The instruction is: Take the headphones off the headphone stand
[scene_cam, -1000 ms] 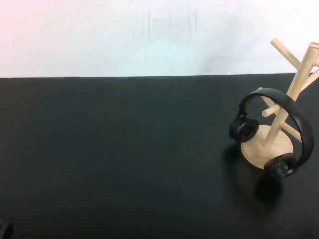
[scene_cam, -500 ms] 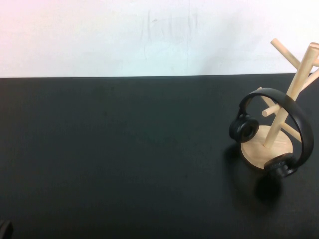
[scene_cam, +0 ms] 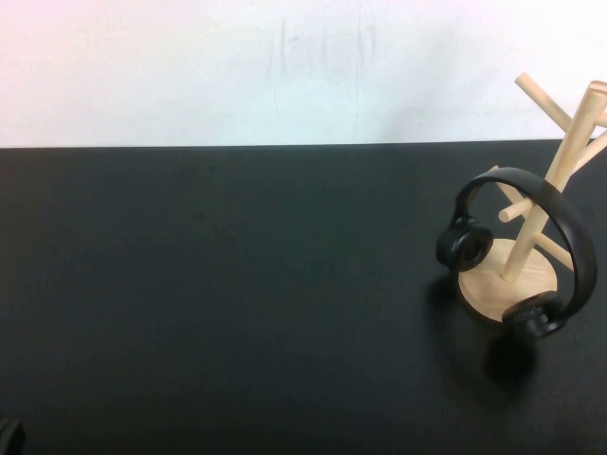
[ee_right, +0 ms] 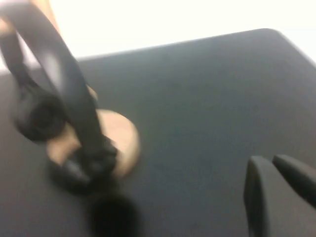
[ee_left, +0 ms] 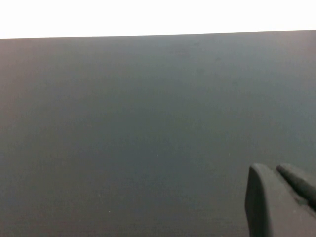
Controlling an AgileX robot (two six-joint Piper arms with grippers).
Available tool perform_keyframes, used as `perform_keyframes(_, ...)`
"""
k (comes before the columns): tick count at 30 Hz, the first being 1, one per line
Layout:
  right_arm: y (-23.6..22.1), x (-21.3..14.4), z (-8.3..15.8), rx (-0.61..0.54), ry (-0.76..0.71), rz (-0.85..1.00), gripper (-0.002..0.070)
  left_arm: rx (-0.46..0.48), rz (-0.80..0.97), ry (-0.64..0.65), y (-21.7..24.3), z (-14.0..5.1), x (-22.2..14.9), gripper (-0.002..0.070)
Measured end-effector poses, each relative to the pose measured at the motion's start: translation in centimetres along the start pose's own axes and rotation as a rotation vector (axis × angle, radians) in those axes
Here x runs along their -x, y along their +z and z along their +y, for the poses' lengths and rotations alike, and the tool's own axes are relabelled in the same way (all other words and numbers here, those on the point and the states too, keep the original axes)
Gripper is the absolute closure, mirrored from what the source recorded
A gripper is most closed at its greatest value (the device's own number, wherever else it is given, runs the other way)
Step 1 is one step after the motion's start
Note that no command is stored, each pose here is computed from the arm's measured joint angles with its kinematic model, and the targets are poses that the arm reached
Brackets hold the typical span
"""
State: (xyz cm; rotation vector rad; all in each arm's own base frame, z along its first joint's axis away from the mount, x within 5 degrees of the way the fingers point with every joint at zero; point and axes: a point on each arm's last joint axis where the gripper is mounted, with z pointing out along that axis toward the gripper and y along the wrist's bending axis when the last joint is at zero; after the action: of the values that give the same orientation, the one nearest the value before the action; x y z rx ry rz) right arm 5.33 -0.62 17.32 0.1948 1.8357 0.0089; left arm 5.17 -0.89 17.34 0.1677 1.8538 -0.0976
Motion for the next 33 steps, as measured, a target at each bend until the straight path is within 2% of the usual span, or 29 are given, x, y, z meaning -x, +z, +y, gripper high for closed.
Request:
perform_keyframes(8, -0.1, 1.3, 1.1, 0.152, 0.477, -0.115, 0.0684, 0.0, 0.0, 0.0, 0.0, 0.0, 0.0, 0.0679)
perform_keyframes(13, -0.2, 1.8, 1.1, 0.174, 0.576, -0.166, 0.0684, 0.0, 0.0, 0.0, 0.0, 0.0, 0.0, 0.0679)
perform_keyframes(16, -0.3, 1.7, 1.3, 0.192, 0.606, -0.118, 0.0684, 0.0, 0.0, 0.0, 0.0, 0.0, 0.0, 0.0679)
perform_keyframes(21, -1.5, 4.7, 2.7, 0.229, 0.483, 0.082, 0.0684, 0.0, 0.0, 0.0, 0.0, 0.0, 0.0, 0.0679)
perform_keyframes(27, -0.5, 10.0, 3.2, 0.119, 0.191, 0.502, 0.0684, 0.0, 0.0, 0.0, 0.0, 0.0, 0.0, 0.0679)
perform_keyframes(33, 3.2, 13.8, 2.6, 0.004, -0.004, 0.746, 0.0684, 0.0, 0.0, 0.0, 0.0, 0.0, 0.0, 0.0679)
